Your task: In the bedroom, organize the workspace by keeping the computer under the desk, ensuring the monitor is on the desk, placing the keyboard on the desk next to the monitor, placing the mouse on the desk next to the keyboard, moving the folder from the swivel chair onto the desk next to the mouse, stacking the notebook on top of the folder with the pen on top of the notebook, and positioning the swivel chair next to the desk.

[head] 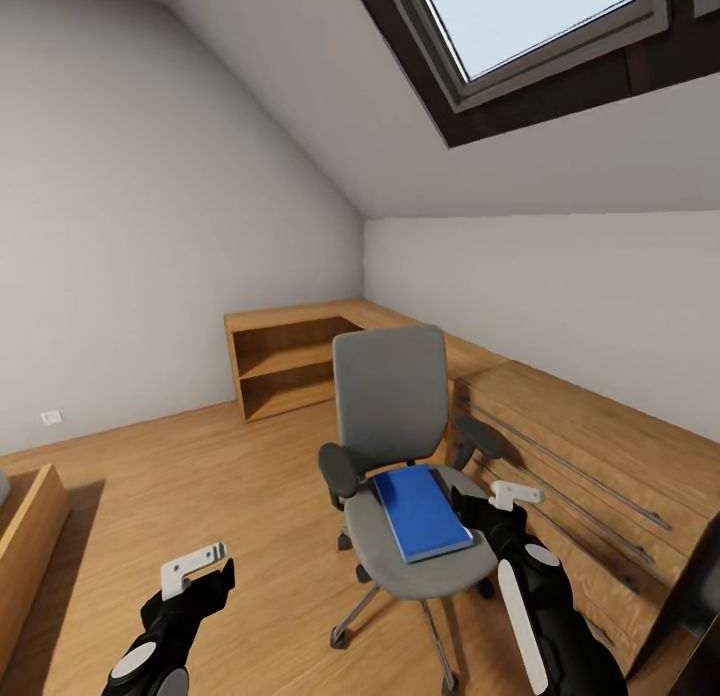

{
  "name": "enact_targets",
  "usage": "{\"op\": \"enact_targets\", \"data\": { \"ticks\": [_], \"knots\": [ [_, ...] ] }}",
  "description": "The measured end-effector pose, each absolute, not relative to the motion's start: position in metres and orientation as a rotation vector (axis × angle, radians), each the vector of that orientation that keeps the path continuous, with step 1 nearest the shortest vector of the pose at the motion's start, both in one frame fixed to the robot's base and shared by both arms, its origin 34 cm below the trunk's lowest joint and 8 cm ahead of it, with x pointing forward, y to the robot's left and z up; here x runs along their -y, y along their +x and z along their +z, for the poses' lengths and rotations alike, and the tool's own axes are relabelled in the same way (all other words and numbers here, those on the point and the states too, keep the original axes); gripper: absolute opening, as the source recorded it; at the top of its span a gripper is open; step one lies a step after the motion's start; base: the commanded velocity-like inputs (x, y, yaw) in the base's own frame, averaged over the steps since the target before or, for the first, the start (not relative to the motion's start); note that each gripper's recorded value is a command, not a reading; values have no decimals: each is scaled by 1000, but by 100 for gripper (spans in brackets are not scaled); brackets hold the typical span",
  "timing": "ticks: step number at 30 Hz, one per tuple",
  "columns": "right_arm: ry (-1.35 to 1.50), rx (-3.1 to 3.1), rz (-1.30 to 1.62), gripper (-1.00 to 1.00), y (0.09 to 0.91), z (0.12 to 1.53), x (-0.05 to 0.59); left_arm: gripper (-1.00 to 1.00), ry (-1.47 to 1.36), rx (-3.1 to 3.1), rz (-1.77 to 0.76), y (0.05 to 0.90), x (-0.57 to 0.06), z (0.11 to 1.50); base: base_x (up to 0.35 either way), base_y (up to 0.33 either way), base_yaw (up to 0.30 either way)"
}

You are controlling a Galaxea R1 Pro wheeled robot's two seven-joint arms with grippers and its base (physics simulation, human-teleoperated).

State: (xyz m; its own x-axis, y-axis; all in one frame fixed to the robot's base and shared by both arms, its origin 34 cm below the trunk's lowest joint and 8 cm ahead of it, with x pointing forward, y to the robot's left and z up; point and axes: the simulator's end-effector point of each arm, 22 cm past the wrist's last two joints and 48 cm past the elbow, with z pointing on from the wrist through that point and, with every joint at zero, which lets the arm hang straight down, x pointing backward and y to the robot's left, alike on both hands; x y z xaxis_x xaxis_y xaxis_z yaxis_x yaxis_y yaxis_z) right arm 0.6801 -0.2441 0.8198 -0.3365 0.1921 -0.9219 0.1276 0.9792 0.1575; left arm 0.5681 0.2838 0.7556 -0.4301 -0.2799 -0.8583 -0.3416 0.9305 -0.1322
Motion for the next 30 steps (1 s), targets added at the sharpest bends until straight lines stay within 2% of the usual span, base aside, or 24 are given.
{"op": "enact_targets", "data": {
  "ticks": [30],
  "knots": [
    [230,-1915,66,100,673,767,244,100,-443,-2044,75,561,-284,701,0,0,0]
  ]
}}
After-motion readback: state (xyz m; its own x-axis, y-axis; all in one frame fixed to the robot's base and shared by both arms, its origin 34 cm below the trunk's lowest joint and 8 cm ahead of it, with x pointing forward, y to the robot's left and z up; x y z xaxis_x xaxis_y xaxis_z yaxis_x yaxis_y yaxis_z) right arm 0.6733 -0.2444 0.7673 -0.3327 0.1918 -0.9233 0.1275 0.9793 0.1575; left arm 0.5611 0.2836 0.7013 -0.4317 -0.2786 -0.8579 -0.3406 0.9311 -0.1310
